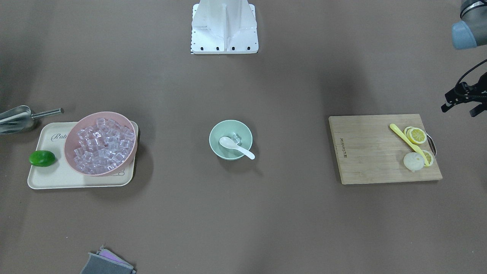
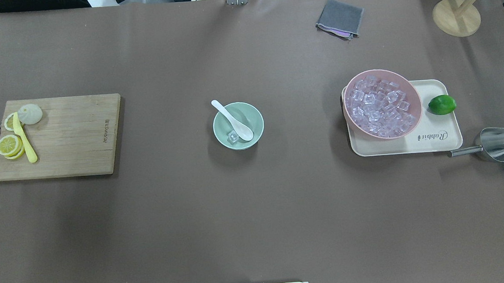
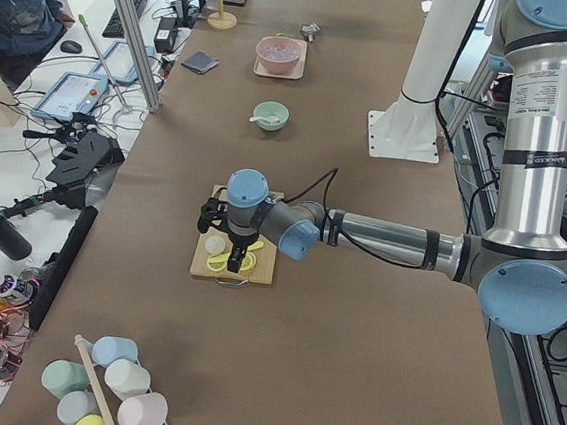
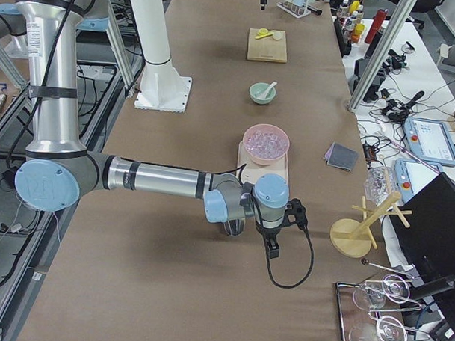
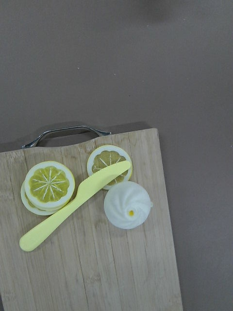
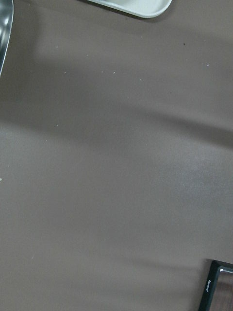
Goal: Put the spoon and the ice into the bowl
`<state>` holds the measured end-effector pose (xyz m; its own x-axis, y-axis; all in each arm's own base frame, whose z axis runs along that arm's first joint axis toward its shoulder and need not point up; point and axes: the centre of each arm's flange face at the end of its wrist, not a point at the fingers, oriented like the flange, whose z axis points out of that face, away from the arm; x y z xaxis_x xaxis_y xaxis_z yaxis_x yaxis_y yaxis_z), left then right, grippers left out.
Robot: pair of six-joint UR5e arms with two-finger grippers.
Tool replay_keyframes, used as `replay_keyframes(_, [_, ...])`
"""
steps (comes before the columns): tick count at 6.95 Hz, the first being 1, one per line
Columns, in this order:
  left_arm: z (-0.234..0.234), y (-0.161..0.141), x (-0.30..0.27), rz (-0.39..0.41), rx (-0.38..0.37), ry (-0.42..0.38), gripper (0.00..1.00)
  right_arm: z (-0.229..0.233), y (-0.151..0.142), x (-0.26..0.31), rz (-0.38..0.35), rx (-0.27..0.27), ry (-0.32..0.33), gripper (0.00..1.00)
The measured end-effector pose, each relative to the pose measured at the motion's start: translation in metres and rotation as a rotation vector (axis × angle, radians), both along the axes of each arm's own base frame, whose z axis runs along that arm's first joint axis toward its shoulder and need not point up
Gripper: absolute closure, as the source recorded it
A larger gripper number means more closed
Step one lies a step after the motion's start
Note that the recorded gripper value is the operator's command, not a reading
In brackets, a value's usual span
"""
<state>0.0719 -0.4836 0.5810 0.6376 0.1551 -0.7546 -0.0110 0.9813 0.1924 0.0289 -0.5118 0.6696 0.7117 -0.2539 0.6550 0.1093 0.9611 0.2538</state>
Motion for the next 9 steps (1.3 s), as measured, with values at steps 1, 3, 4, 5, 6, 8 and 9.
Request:
replay_keyframes(1, [0.000,0.000,0.000,0.000,0.001,0.000,0.02,0.001,0.002,-0.002,-0.006,-0.005,-0.023,0.00])
replay_keyframes(3, [-0.002,-0.001,0.001,0.002,0.003,0.002,0.02,0.005,0.003,-0.002,-0.009,-0.022,-0.033,0.00])
replay_keyframes(4, [-0.002,-0.001,0.001,0.002,0.001,0.002,0.02,0.007,0.001,-0.003,-0.010,-0.037,-0.031,0.00])
replay_keyframes(5, [-0.001,0.000,0.001,0.001,-0.005,0.001,0.02,0.008,-0.002,-0.006,-0.014,-0.058,-0.023,0.00])
replay_keyframes(6, [0.000,0.000,0.000,-0.001,-0.010,0.000,0.02,0.005,-0.009,-0.009,-0.018,-0.075,-0.002,0.00])
replay_keyframes(8, [0.002,0.001,-0.001,-0.003,-0.015,-0.001,0.02,0.000,-0.019,-0.011,-0.019,-0.086,0.029,0.00])
replay_keyframes(9, [0.005,0.001,-0.001,-0.005,-0.020,-0.004,0.02,-0.001,-0.019,-0.011,-0.020,-0.086,0.030,0.00])
